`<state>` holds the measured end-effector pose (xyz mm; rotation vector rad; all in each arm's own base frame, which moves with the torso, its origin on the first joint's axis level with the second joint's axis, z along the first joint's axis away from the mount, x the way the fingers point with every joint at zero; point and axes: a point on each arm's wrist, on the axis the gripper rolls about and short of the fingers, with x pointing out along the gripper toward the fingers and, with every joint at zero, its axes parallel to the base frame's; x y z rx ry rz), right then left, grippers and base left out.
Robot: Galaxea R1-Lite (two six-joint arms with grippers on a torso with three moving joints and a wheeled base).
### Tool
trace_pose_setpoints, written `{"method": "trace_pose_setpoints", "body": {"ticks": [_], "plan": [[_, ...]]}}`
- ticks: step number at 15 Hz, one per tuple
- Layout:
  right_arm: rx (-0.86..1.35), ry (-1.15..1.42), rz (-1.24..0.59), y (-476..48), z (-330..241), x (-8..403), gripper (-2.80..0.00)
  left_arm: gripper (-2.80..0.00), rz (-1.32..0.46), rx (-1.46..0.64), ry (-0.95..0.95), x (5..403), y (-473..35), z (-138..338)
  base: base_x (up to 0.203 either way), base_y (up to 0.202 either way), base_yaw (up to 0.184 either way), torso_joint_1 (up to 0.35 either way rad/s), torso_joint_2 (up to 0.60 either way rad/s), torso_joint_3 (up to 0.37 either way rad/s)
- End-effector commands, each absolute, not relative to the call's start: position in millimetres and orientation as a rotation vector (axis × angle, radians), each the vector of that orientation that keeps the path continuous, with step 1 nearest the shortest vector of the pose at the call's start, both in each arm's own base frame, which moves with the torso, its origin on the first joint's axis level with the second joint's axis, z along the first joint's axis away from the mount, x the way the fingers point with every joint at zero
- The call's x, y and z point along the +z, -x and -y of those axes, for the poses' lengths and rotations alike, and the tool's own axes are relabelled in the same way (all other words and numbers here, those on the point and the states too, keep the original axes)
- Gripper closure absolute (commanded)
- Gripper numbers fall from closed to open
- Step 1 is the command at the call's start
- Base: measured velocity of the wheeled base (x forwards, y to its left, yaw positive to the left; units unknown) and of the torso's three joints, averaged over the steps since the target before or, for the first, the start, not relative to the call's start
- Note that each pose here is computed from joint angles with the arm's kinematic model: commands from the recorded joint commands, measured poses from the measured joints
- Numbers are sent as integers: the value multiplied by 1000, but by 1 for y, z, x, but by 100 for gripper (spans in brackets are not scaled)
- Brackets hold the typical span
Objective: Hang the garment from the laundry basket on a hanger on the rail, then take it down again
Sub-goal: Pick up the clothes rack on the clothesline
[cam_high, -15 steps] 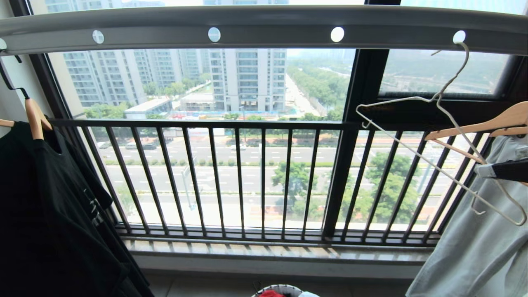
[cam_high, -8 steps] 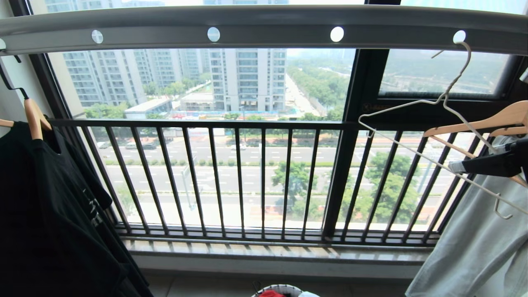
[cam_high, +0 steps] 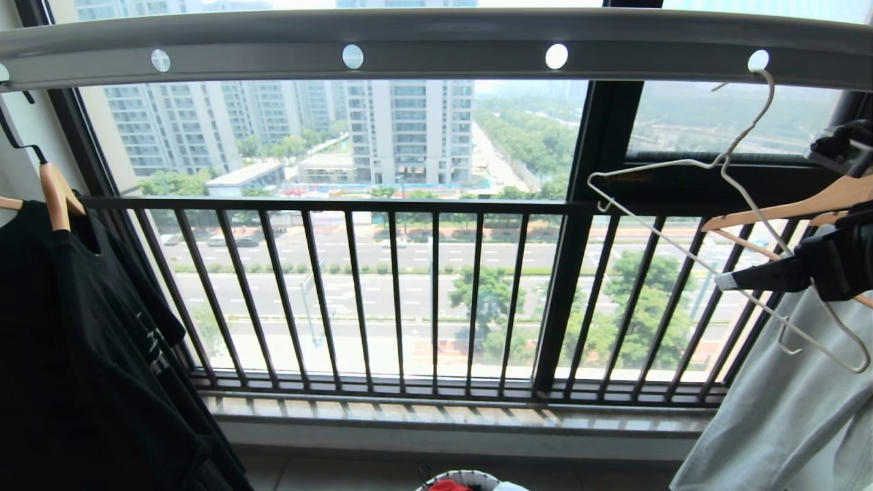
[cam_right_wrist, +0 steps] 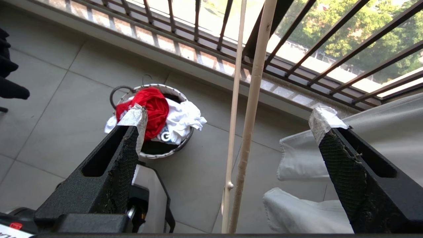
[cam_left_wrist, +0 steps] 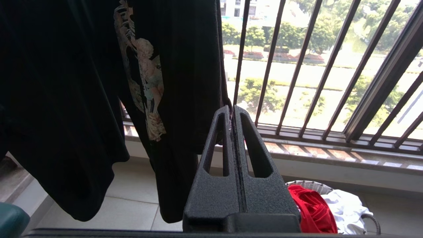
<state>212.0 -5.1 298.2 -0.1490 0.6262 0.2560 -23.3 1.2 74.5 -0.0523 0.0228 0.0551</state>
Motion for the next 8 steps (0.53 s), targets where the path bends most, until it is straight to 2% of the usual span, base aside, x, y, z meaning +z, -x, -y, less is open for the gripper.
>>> {"method": "trace_pose_setpoints", "body": {"ticks": [1, 8], "plan": [[270, 140, -661, -221, 5, 291, -280, 0, -23, 56, 53, 74, 23, -1, 0, 0, 0, 0, 0, 0], [274, 138, -663, -232, 6, 285, -280, 0, -23, 56, 53, 74, 23, -1, 0, 0, 0, 0, 0, 0]]}}
